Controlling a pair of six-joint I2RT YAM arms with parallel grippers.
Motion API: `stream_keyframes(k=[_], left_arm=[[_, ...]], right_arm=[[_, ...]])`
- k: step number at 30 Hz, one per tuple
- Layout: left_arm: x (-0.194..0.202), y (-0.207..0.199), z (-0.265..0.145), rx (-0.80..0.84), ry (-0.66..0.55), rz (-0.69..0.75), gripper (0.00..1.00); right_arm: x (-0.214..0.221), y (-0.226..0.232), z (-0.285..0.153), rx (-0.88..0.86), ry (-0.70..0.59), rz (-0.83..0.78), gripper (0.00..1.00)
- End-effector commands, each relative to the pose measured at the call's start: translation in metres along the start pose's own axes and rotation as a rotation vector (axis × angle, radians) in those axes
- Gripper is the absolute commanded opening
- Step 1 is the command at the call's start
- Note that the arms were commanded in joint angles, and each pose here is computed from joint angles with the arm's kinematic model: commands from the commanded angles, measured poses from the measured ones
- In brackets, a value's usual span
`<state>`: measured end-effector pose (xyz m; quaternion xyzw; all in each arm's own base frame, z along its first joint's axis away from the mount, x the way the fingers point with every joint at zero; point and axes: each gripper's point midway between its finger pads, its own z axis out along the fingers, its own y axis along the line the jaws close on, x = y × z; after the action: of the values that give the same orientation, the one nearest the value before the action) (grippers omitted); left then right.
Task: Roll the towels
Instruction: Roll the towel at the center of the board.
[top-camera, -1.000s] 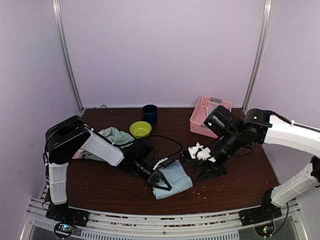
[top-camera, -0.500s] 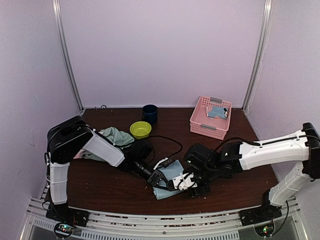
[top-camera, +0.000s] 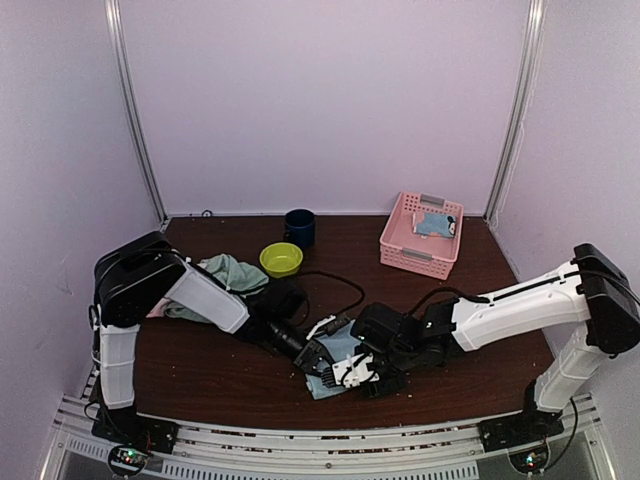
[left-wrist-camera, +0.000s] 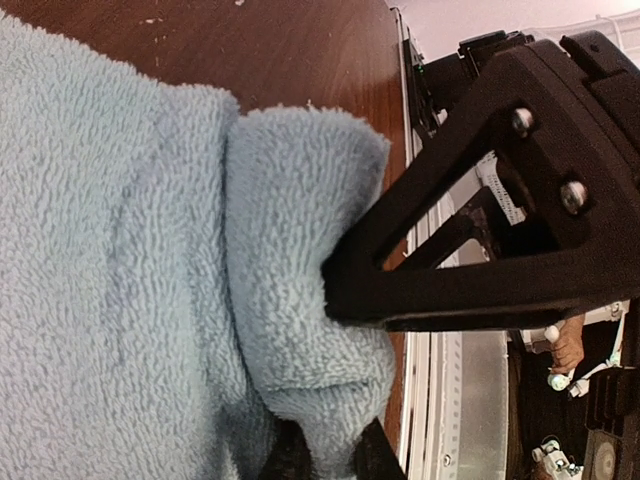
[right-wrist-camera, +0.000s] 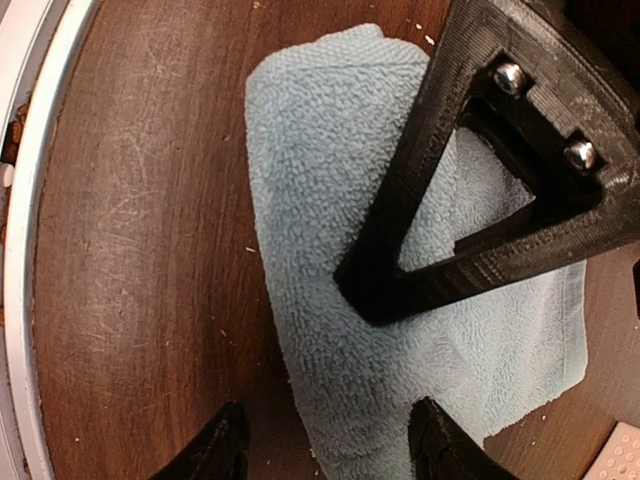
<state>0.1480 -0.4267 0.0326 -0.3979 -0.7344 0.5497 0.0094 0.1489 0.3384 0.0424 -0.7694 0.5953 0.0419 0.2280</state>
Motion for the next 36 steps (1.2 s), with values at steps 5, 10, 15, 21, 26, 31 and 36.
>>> stream_keyframes(k=[5, 10, 15, 21, 26, 31, 36], left_arm=[[0.020, 0.014, 0.001, -0.043, 0.041, -0.051, 0.12], [0.023, 0.014, 0.001, -0.045, 0.049, -0.049, 0.12], [0.024, 0.011, -0.001, -0.044, 0.063, -0.043, 0.13], [0.012, -0.011, -0.012, -0.026, 0.065, 0.004, 0.27], [-0.017, -0.009, -0.056, -0.264, 0.004, 0.072, 0.44], [-0.060, -0.009, -0.134, -0.635, -0.157, 0.182, 0.47], [-0.081, -0.036, -0.188, -0.876, -0.282, 0.348, 0.53]], right_arm=[[-0.012, -0.003, -0.014, 0.060, -0.022, -0.034, 0.57], [-0.001, 0.003, 0.010, 0.046, 0.027, -0.046, 0.57], [0.007, 0.002, 0.027, 0.058, 0.075, -0.061, 0.56], [0.022, 0.010, 0.044, 0.016, 0.139, -0.128, 0.39], [0.025, 0.025, 0.043, -0.162, 0.194, -0.096, 0.20], [0.014, 0.052, 0.018, -0.350, 0.181, 0.012, 0.18], [0.010, 0.070, 0.003, -0.528, 0.232, 0.126, 0.18]])
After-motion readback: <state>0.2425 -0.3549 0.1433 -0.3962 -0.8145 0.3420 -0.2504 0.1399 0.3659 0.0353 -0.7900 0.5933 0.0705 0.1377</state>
